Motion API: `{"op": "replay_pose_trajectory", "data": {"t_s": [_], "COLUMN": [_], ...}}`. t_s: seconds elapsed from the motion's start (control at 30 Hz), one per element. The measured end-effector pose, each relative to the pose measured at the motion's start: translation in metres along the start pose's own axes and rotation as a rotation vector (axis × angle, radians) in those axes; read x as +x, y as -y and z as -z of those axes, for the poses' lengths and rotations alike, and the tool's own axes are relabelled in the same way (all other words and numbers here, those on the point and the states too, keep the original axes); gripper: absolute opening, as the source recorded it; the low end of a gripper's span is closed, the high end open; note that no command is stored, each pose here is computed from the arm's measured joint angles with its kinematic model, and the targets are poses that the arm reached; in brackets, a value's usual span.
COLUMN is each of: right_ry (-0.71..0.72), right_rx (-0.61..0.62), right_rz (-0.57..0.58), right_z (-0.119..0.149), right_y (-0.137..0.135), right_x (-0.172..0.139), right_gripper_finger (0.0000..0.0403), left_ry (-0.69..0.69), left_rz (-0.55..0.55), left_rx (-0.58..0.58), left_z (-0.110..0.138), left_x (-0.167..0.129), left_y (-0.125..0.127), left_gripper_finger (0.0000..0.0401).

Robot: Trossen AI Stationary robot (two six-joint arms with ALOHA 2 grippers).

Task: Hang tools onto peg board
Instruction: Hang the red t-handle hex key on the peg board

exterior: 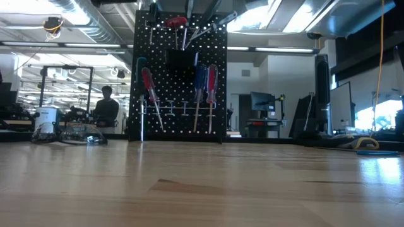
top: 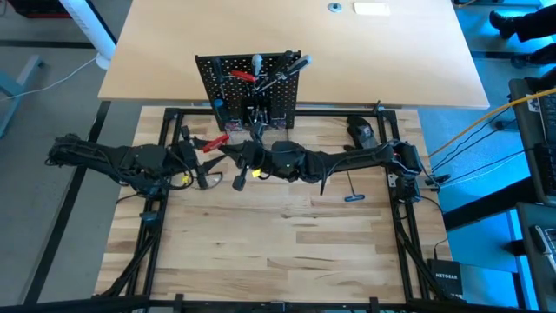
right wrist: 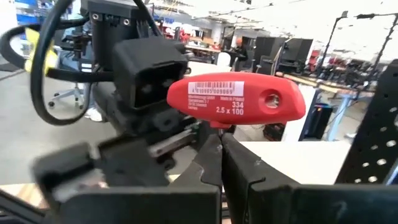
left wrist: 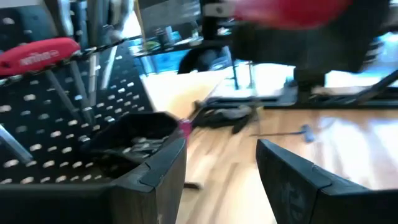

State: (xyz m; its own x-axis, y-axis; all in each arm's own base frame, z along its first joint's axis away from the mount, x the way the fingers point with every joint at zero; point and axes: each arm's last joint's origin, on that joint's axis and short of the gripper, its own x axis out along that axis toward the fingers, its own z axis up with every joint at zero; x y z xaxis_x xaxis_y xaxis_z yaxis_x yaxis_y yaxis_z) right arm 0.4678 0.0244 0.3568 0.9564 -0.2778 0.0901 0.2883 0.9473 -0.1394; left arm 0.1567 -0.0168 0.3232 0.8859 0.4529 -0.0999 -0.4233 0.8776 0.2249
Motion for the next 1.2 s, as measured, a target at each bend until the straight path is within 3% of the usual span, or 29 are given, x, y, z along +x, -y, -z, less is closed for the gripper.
{"op": "replay_pose_trajectory", "data": {"t_s": [0.17, 0.4, 0.53, 0.73, 1.2], "right_ry": [0.004, 0.031, 0.047, 0.049, 0.037], "right_rx": [-0.017, 0.002, 0.023, 0.008, 0.002], "right_rz": [0.005, -0.025, -0.053, -0.056, -0.057], "right_z": [0.000, -0.003, -0.005, -0.005, -0.004], "right_y": [0.001, 0.000, -0.005, -0.007, -0.007], "right_x": [0.000, 0.000, -0.002, -0.002, -0.002], "right_gripper_finger": [0.0003, 0.0003, 0.0003, 0.0003, 0.0003], "left_ry": [0.041, 0.059, 0.050, 0.043, 0.001], "left_rz": [0.135, 0.116, 0.037, 0.038, 0.042], "left_rx": [-0.049, -0.088, -0.079, -0.064, 0.015], "left_z": [-0.003, -0.006, -0.006, -0.005, 0.000], "left_x": [-0.006, 0.003, 0.009, 0.010, 0.010], "left_y": [0.000, 0.004, 0.006, 0.007, 0.008], "left_gripper_finger": [0.0184, 0.0184, 0.0184, 0.0179, 0.0006]}}
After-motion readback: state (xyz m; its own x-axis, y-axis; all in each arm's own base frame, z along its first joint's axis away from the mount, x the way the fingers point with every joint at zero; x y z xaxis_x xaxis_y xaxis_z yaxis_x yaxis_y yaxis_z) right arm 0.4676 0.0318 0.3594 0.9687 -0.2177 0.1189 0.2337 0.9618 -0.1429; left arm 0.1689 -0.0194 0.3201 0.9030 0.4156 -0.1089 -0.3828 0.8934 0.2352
